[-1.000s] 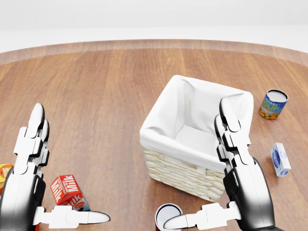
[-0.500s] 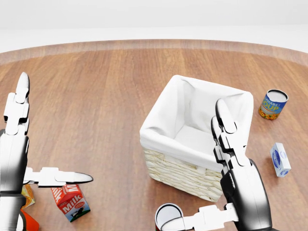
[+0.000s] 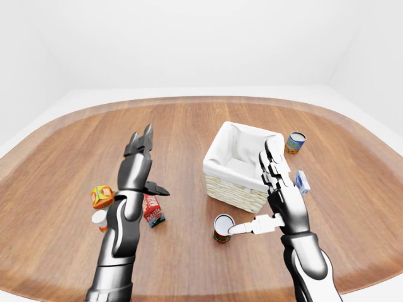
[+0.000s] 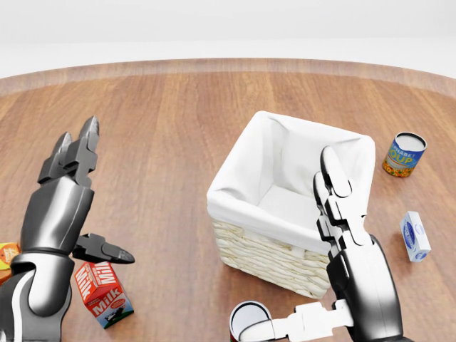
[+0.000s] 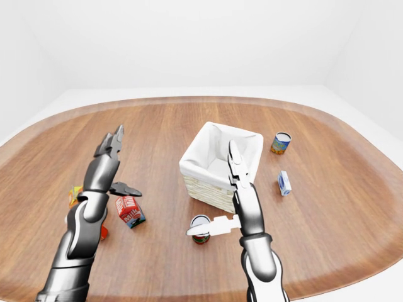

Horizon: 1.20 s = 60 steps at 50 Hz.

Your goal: Pick the milk and place it in the basket.

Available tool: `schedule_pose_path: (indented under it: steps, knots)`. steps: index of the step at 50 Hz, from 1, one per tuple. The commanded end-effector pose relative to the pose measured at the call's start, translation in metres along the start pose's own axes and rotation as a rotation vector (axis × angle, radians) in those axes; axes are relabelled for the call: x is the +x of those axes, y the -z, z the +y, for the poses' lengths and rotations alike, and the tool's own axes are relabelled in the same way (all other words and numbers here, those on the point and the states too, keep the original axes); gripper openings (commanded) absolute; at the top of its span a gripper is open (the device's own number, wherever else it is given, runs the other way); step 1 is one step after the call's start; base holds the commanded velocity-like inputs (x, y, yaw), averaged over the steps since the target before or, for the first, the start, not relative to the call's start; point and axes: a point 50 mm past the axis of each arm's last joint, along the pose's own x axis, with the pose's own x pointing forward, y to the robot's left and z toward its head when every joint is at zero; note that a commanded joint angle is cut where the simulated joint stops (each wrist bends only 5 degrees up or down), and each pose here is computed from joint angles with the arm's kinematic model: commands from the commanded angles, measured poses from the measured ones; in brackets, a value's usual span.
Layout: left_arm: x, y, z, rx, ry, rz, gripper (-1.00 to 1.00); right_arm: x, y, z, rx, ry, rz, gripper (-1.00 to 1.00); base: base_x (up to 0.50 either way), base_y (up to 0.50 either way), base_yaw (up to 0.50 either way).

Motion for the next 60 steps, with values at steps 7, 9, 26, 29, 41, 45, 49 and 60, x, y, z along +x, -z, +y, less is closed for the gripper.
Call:
schedule_pose_path:
  steps: [7,9,26,29,41,45,49,60]
  knots:
    - [0.013,-0.006,-0.026,0.503,0.360,-0.068,1.00,-0.001,0.000,0.000,0.005,0.001,0.000,1.00,0.00,0.00,0.00]
    - [0.017,-0.017,-0.022,0.503,0.378,-0.083,1.00,-0.001,0.000,0.000,0.007,0.001,0.000,1.00,0.00,0.00,0.00]
    - [0.026,-0.062,0.042,0.661,0.304,-0.117,1.00,0.000,0.001,0.000,0.009,0.003,0.002,1.00,0.00,0.00,0.00]
    - [0.024,-0.076,0.062,0.652,0.214,-0.170,1.00,-0.001,0.000,-0.001,0.009,0.002,-0.001,1.00,0.00,0.00,0.00]
    - [0.011,-0.078,0.081,0.584,0.154,-0.225,1.00,-0.001,0.001,0.000,0.008,0.000,0.001,1.00,0.00,0.00,0.00]
    - [0.005,-0.079,0.088,0.580,0.126,-0.240,1.00,0.000,0.002,0.002,0.007,-0.003,0.004,1.00,0.00,0.00,0.00]
    - [0.007,-0.077,0.090,0.583,0.127,-0.230,1.00,0.000,0.003,0.001,0.007,-0.002,0.005,1.00,0.00,0.00,0.00]
    - [0.013,-0.043,0.061,0.585,0.292,-0.104,1.00,0.001,0.004,0.001,0.005,0.000,0.006,1.00,0.00,0.00,0.00]
